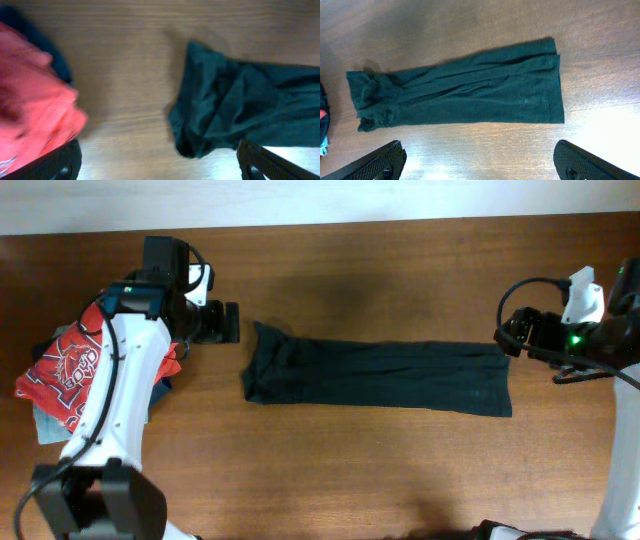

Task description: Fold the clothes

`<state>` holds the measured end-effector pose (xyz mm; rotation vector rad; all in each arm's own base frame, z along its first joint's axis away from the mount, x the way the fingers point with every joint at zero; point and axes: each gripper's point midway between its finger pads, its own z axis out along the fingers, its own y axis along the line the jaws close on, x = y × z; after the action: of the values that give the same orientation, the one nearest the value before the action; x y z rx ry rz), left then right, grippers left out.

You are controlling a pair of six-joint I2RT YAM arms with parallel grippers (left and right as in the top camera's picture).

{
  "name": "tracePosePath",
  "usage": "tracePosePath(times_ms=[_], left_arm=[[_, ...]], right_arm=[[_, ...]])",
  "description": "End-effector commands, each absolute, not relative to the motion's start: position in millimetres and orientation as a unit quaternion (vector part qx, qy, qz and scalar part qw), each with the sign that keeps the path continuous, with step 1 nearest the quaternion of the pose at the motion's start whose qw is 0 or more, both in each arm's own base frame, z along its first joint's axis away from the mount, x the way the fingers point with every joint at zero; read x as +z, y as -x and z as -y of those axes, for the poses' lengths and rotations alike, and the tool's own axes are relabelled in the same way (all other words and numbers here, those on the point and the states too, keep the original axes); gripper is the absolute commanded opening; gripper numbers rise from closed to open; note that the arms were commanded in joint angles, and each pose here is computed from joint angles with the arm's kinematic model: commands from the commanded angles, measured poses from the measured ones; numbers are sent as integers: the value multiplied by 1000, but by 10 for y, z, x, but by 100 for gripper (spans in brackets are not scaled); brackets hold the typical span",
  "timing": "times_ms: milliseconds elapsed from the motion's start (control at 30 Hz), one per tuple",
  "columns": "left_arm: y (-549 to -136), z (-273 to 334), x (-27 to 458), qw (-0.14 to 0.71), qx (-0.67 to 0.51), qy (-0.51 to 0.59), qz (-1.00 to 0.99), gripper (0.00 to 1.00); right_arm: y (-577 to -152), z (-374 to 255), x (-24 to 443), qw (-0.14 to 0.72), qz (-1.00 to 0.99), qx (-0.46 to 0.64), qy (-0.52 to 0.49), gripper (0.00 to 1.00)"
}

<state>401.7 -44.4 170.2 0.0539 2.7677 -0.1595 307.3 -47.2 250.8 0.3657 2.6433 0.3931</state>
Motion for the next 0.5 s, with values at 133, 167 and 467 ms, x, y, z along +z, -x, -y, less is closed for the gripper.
tracePosePath(times_ms=[133, 167, 467], left_arm=[[-4049, 958, 1007, 86, -209, -87, -970, 99], [-4046, 963, 926, 76, -211, -86, -971, 99], [-4079, 977, 440, 43, -248, -119, -960, 99]], right_arm=[[-3032, 479, 2177, 193, -959, 145, -148, 99], [-3025, 478, 2154, 190, -960, 146, -148, 99], [-3025, 478, 2121, 189, -960, 146, -148, 99]])
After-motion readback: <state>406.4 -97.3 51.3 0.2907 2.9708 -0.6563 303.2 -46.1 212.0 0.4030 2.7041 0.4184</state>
